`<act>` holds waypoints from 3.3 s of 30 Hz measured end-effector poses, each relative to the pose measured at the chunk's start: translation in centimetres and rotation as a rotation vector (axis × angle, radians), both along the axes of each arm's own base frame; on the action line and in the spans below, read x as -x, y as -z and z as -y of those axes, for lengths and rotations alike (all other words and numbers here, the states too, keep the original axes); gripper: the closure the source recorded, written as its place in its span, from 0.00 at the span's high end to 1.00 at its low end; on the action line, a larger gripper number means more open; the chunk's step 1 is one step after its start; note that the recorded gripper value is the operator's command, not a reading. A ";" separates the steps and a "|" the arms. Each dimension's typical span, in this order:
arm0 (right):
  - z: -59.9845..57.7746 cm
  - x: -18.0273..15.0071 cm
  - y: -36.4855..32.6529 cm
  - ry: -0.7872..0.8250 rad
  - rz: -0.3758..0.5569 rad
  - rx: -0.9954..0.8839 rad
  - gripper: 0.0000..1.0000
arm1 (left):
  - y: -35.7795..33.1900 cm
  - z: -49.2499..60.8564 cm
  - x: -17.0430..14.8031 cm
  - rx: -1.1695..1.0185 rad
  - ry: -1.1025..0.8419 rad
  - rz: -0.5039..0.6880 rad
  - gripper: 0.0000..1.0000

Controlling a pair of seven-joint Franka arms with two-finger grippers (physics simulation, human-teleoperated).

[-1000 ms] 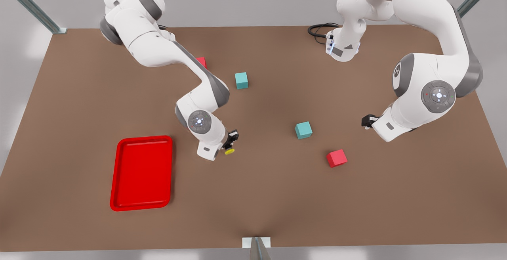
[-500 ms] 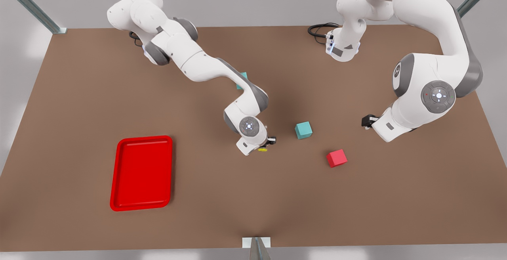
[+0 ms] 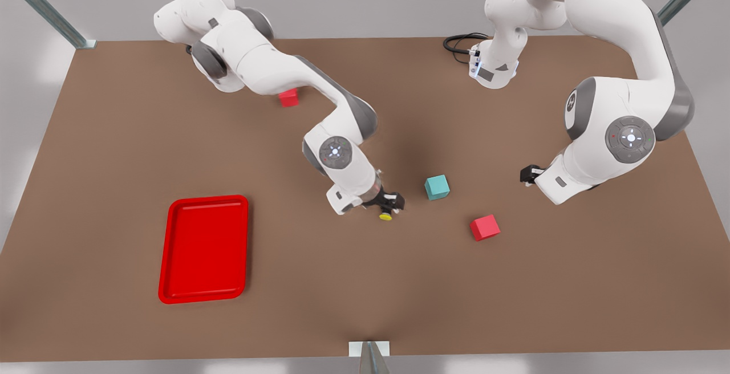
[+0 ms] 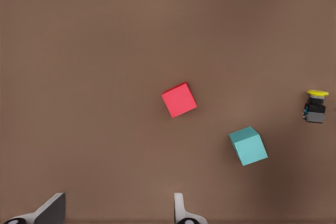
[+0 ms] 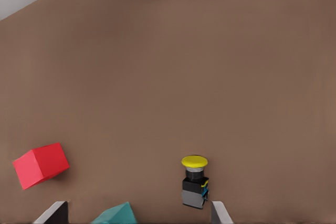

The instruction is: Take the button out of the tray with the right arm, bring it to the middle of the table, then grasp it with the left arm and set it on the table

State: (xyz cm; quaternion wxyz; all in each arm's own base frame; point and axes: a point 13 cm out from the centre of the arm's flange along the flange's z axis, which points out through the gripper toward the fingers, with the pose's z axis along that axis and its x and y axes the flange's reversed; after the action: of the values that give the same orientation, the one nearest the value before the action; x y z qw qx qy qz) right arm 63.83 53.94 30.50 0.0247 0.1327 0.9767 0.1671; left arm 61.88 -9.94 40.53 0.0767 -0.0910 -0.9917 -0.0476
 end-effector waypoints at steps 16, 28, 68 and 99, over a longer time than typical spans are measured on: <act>47.6 1.5 -15.2 -0.027 -0.060 0.428 1.00 | 32.8 34.3 3.6 0.213 -0.143 0.043 1.00; 48.0 2.1 -14.9 -0.204 -0.070 0.451 1.00 | 33.2 36.2 7.5 0.205 0.061 0.130 1.00; 48.4 2.1 -14.7 -0.370 -0.057 0.472 1.00 | 26.7 36.2 -0.8 0.209 -0.123 0.277 0.47; 49.1 2.0 -14.7 -0.375 -0.057 0.470 1.00 | 34.0 21.0 -1.9 -0.484 -0.917 1.544 0.46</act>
State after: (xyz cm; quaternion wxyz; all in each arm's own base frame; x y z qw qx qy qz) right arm 61.87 4.84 45.24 -0.0039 -0.0547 0.9963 -0.0657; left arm 63.81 -30.94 6.53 -0.5762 0.3854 -0.6701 -0.2654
